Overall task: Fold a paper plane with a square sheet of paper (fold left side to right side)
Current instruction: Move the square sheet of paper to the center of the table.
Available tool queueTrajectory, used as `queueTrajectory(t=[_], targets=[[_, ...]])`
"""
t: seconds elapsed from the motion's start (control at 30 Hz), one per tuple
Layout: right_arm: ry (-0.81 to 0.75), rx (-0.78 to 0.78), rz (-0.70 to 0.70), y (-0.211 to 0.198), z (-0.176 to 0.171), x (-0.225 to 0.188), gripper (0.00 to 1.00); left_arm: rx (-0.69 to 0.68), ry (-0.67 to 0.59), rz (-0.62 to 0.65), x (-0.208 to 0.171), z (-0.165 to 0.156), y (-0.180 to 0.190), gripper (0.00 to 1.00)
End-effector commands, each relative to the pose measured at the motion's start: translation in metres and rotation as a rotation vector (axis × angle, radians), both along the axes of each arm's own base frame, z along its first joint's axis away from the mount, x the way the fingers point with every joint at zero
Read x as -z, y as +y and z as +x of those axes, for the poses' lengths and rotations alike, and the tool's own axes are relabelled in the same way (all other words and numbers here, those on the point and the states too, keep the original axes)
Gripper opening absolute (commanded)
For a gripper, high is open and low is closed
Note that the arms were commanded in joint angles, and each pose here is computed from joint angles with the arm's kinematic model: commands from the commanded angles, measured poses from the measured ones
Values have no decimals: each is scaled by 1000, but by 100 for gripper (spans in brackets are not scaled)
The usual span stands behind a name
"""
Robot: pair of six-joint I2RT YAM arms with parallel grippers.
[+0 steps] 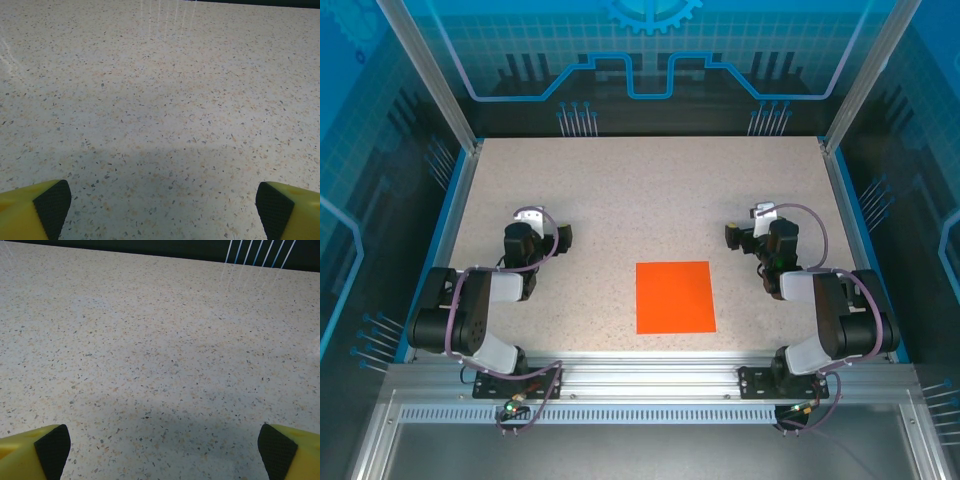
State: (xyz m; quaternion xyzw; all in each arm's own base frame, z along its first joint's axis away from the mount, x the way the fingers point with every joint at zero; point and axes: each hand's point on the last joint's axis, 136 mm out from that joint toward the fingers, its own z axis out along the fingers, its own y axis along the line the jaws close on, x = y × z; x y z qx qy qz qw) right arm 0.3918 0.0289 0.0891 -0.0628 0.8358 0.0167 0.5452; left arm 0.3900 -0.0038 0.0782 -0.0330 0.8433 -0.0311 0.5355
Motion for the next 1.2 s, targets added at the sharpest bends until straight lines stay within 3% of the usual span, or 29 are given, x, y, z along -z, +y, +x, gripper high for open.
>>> queueTrajectory(t=[0.0,0.17,0.4,0.67,0.8,0.97,1.17], targets=[[-11,-6,-10,2,5,-4,100,14,-31,-13,-11,7,-2,99],[-14,16,-9,-2,6,-6,100,-19,-44,-14,-20,5,3,99],[-4,81,-2,-12,-1,-49,100,-86,-50,-62,-77,-11,10,99],[192,22,123,34,-35,-84,100,-73,154,-481,-101,-27,-28,99],[375,-73,125,75,-61,-77,100,-36,266,-633,-84,-34,-61,99],[608,-206,35,120,-98,-45,100,43,331,-631,-68,-45,-104,99],[792,-308,-50,157,-130,-3,99,81,338,-642,-63,-45,-127,99]])
